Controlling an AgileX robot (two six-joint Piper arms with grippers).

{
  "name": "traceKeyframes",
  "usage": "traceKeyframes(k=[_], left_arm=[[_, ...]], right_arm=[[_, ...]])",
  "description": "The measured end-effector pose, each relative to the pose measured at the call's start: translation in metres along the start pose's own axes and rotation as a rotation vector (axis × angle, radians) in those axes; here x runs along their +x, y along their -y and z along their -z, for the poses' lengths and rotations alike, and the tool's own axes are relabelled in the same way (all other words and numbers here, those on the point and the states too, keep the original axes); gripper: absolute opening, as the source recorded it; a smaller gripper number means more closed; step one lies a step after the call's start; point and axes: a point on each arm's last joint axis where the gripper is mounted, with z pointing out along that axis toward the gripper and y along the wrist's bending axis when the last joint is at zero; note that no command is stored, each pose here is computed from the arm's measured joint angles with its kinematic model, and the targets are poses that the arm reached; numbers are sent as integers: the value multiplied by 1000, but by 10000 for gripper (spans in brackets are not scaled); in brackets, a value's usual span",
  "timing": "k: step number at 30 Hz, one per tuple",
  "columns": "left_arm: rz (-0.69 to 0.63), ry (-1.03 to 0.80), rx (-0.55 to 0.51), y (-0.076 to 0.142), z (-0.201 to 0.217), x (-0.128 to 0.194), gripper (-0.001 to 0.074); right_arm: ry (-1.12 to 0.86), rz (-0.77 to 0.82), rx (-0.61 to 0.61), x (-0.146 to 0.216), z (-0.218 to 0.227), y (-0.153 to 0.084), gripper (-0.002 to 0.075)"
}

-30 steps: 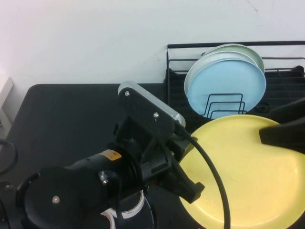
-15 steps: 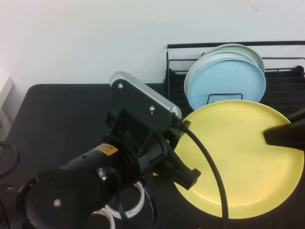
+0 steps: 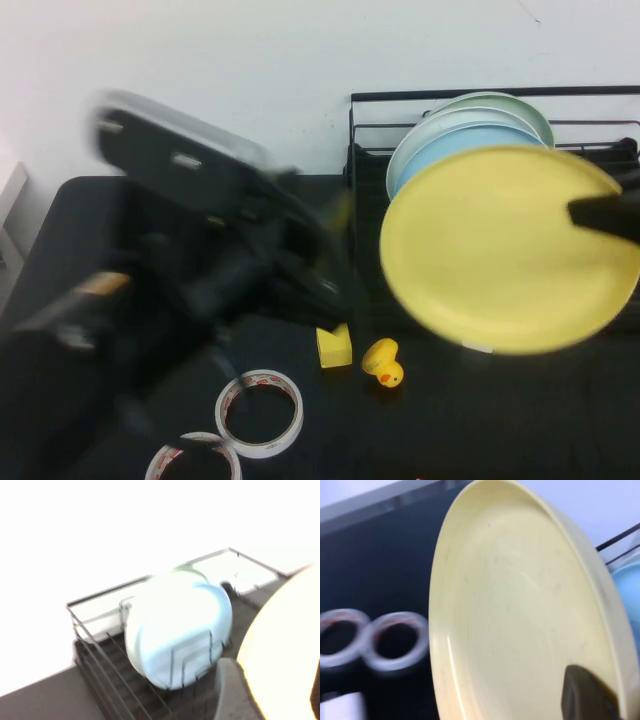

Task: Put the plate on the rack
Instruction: Hand over the plate, then place the plate on the rack

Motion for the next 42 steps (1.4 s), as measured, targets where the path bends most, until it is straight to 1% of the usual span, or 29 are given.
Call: traceKeyframes(k=[2, 4, 7, 9, 11, 13, 14, 17, 21, 25, 29, 35, 42], left_arm=[[68, 37, -42, -9, 18, -12, 333], [148, 54, -93, -18, 35, -20, 342], [185, 87, -214, -37, 61, -29, 326], [194, 102, -293, -49, 79, -29, 266], [196, 119, -326, -57, 95, -26, 158], [206, 137, -322, -61, 107, -23, 73], [211, 150, -307, -62, 113, -22, 47], [231, 185, -265, -65, 128, -17, 13], [284, 216, -239, -68, 140, -9, 3], [317, 207, -228, -69, 143, 5, 0], [349, 184, -200, -67, 140, 17, 0], [349, 157, -123, -60, 136, 25, -1], [345, 157, -105, -58, 136, 26, -2]], right_arm=[[16, 55, 62, -6, 2, 6, 108], [31, 126, 119, -13, 5, 12, 108], [47, 267, 192, -27, 9, 22, 108], [55, 345, 231, -38, 9, 32, 108], [57, 392, 250, -47, 6, 42, 108], [54, 423, 246, -53, 0, 53, 108], [52, 445, 228, -56, -4, 58, 108], [49, 497, 135, -59, -21, 71, 108], [61, 529, 28, -63, -40, 86, 108], [38, 555, -12, -61, -56, 102, 108], [12, 582, -15, -60, -66, 115, 108], [-10, 565, 1, -50, -80, 127, 108], [-56, 538, 19, -32, -96, 140, 108]])
